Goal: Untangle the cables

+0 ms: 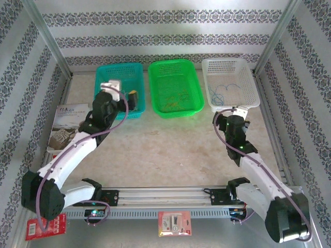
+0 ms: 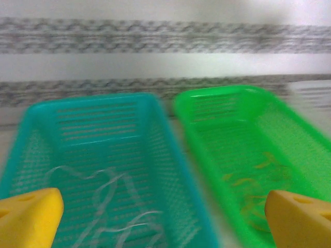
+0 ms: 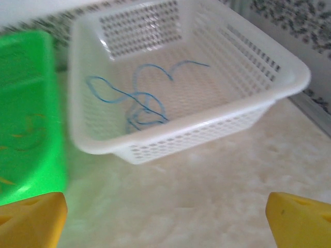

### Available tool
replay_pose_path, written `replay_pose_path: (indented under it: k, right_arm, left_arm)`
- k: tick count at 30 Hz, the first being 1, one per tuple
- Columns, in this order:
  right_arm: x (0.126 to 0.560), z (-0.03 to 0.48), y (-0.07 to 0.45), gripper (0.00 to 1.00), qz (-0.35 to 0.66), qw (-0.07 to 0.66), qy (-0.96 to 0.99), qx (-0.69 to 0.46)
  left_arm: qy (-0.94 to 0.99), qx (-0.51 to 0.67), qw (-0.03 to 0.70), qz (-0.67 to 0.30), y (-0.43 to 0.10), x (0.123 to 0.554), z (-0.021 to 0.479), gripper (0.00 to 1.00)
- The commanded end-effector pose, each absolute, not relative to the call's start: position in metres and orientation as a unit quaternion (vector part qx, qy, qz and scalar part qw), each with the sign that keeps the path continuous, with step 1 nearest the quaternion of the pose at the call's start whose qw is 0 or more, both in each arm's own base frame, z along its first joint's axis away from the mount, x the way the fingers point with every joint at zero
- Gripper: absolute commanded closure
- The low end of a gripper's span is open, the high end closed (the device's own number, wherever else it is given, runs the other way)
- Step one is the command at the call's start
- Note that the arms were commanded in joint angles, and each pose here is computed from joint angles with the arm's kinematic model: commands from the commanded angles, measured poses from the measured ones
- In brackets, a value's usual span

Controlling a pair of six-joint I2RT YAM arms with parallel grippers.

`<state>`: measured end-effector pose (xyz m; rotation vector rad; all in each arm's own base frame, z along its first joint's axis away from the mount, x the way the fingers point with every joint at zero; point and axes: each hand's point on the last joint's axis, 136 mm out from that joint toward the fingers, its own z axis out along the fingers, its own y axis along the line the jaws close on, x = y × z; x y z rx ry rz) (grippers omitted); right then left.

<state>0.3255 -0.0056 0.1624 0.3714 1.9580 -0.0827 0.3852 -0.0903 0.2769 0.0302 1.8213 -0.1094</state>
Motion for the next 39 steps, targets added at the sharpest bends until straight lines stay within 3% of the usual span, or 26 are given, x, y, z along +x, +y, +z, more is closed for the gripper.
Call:
replay_pose_path:
  k: [1,11,16,27,39]
  right_arm:
    - [0.335,0.167,-0.024,0.02,-0.086,0.565,0.806,0.154]
    - [0.341,0.126,-0.040,0.02,-0.121,0.560,0.806,0.147]
    - [0.352,0.127,-0.039,0.02,-0.121,0.572,0.802,0.122]
    - [0.373,0.121,-0.020,0.02,-0.047,0.638,0.765,0.073]
    - [0.379,0.111,-0.006,0.02,-0.026,0.634,0.772,0.038]
  left_arm:
    - [0.758,-0.030,0.650,0.050,-0.042,0.378,0.276,0.00]
    - [0.778,-0.099,0.599,0.161,0.021,0.364,0.165,0.00]
    - [0.781,-0.097,0.598,0.150,0.022,0.362,0.128,0.00]
    - [0.781,-0.092,0.607,0.112,0.035,0.379,0.112,0.00]
    - [0.798,-0.029,0.599,0.060,0.013,0.393,0.094,0.00]
